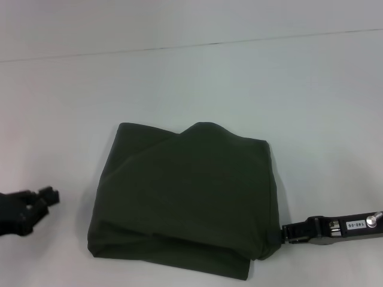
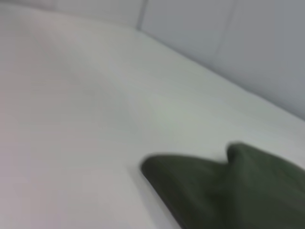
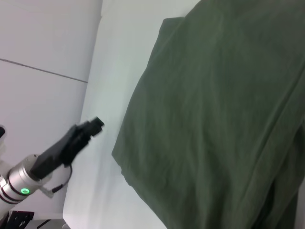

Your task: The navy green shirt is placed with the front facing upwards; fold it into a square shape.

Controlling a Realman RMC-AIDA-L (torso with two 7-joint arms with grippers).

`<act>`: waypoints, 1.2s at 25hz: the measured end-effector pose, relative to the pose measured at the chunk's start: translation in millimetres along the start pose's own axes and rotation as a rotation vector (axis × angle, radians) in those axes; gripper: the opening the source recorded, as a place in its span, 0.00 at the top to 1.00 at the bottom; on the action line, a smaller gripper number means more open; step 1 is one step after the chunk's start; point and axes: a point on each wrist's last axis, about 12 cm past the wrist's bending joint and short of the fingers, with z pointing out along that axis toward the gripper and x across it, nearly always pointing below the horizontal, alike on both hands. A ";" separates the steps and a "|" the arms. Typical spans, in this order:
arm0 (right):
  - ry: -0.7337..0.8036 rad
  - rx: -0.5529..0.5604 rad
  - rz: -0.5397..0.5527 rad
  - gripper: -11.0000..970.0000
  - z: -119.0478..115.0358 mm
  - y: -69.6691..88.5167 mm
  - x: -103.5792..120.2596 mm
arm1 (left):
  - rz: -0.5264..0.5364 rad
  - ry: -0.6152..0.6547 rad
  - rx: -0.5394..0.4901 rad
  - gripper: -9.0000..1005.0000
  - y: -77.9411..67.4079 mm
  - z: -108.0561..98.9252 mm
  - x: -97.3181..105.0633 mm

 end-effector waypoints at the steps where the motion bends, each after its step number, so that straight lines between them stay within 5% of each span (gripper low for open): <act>1: -0.001 0.001 0.001 0.90 -1.3 -0.3 0.5 | -0.012 -0.045 -0.028 0.87 2.8 -4.2 -2.3; 12: -0.101 -0.098 -0.065 0.44 -40.3 6.5 8.0 | -0.025 -0.164 -0.052 0.77 5.1 -9.6 -13.3; 16: -0.116 -0.157 -0.118 0.42 -39.4 16.3 2.0 | -0.024 -0.208 -0.042 0.68 5.0 -7.7 -21.0; 25: -0.077 -0.131 -0.210 0.44 10.1 33.8 -40.7 | -0.028 -0.311 -0.032 0.47 4.9 -4.1 -35.7; 30: -0.033 -0.104 -0.266 0.63 47.5 47.5 -60.1 | -0.024 -0.326 -0.028 0.29 4.7 -2.9 -38.5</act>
